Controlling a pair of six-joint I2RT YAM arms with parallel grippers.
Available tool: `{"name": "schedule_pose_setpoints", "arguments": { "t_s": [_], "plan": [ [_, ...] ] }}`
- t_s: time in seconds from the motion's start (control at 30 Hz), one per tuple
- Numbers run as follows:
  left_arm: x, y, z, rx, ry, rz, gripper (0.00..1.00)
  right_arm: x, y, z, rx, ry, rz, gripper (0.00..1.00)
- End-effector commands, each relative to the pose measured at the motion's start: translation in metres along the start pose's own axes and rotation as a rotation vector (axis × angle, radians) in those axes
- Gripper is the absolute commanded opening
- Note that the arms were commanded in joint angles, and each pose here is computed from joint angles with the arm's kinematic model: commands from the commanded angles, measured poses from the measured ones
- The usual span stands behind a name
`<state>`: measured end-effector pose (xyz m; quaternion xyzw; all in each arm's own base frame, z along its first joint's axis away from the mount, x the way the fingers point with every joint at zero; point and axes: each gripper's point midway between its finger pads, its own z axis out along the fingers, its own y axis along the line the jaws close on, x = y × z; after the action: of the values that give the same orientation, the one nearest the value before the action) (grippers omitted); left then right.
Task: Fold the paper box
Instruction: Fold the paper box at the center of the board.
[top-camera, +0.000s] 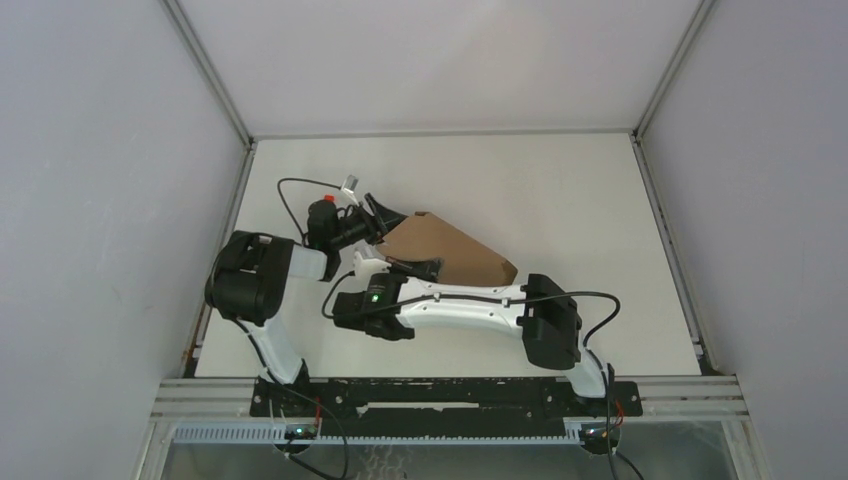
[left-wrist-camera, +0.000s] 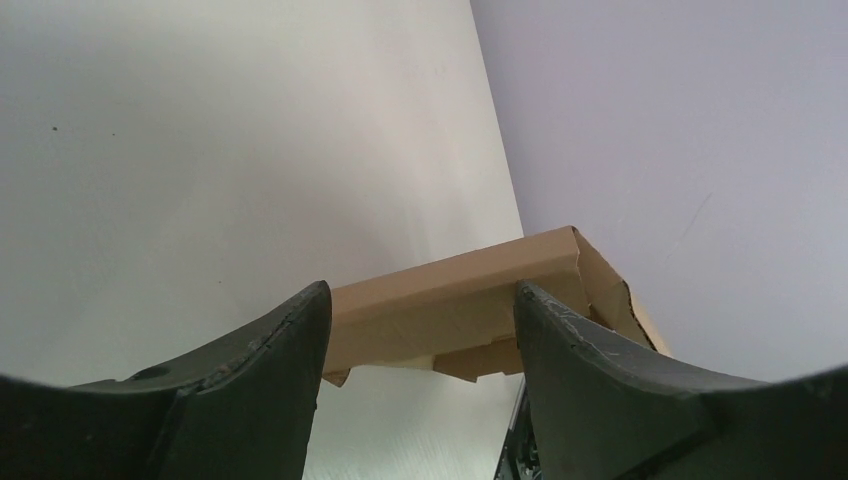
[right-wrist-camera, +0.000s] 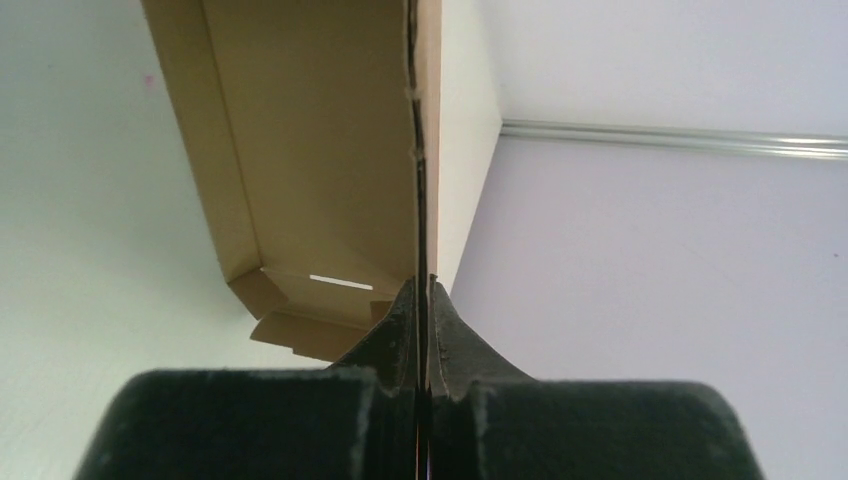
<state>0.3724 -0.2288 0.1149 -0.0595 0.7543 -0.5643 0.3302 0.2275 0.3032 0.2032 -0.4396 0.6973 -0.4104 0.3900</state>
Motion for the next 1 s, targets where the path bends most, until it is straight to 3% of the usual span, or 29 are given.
{"name": "schedule_pose_setpoints", "arguments": {
  "t_s": [0.0, 0.3, 0.73, 0.97],
  "plan": [
    [0.002, -0.011, 0.004, 0.045, 0.007, 0.042, 0.72, -0.015, -0.007, -0.012, -0.112, -0.04, 0.108, 0.0],
    [0.006, -0.009, 0.006, 0.039, 0.012, 0.04, 0.71, -0.016, 0.0, -0.019, -0.281, -0.009, 0.168, 0.0],
    [0.011, -0.002, 0.0, 0.001, 0.019, 0.051, 0.7, -0.009, 0.012, -0.013, -0.392, 0.045, 0.185, 0.0],
    [0.013, 0.0, -0.003, -0.019, 0.023, 0.064, 0.7, -0.003, -0.006, -0.002, -0.23, 0.06, 0.158, 0.0]
  ]
}}
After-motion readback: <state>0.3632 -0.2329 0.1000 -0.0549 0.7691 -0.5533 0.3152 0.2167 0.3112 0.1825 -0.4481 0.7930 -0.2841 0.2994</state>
